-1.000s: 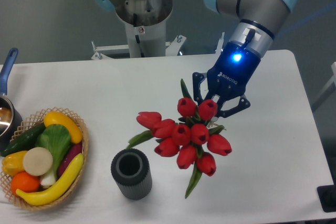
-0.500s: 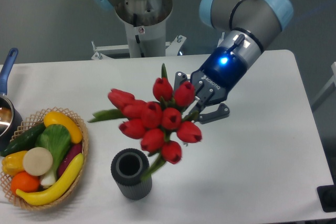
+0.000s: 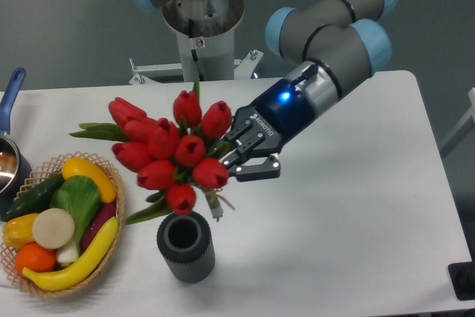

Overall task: Insert the flowers into the vase
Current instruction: 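Carry the tulips over the dark grey vase, stems pointing down, then lower the tulip stems into the vase opening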

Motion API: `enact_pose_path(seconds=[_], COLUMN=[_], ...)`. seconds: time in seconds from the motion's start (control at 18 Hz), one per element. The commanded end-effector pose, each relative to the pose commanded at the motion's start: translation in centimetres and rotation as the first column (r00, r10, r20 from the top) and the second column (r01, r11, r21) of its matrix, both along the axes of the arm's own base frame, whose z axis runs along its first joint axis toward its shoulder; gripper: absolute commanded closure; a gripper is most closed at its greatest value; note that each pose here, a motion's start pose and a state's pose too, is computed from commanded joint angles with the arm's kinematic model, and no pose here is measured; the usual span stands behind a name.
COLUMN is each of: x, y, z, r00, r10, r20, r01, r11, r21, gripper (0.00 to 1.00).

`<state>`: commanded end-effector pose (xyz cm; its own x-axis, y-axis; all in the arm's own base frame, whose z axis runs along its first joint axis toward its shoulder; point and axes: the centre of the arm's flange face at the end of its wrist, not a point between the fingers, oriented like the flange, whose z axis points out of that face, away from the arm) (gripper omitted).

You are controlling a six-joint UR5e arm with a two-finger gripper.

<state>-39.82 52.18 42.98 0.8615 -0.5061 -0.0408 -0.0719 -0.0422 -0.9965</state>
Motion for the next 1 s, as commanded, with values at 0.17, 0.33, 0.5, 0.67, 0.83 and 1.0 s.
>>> enact_pose_path(seconds=[0.17,0.33,0.5,0.67,0.83,1.0], x=[0.5,1.3,1.3,1.2,0.8,0.7], y=[0.7,1.4,1.4,1.6,2.0,2.1], z=[-1.0,-2.0,-3.5,-5.1,-6.7,-8.4], r00=[1.0,0.999,0.998,0.996,0.995,0.992], r10=[-0.014,-0.03,-0.03,-0.03,-0.03,-0.028], r20=[0.016,0.03,0.056,0.078,0.099,0.123], r01=[0.014,0.031,0.032,0.034,0.037,0.038], r11=[1.0,0.999,0.999,0.998,0.997,0.996], r21=[-0.01,-0.019,-0.035,-0.049,-0.063,-0.08], gripper=[0.78,0.78,0.78,0.78,0.78,0.77])
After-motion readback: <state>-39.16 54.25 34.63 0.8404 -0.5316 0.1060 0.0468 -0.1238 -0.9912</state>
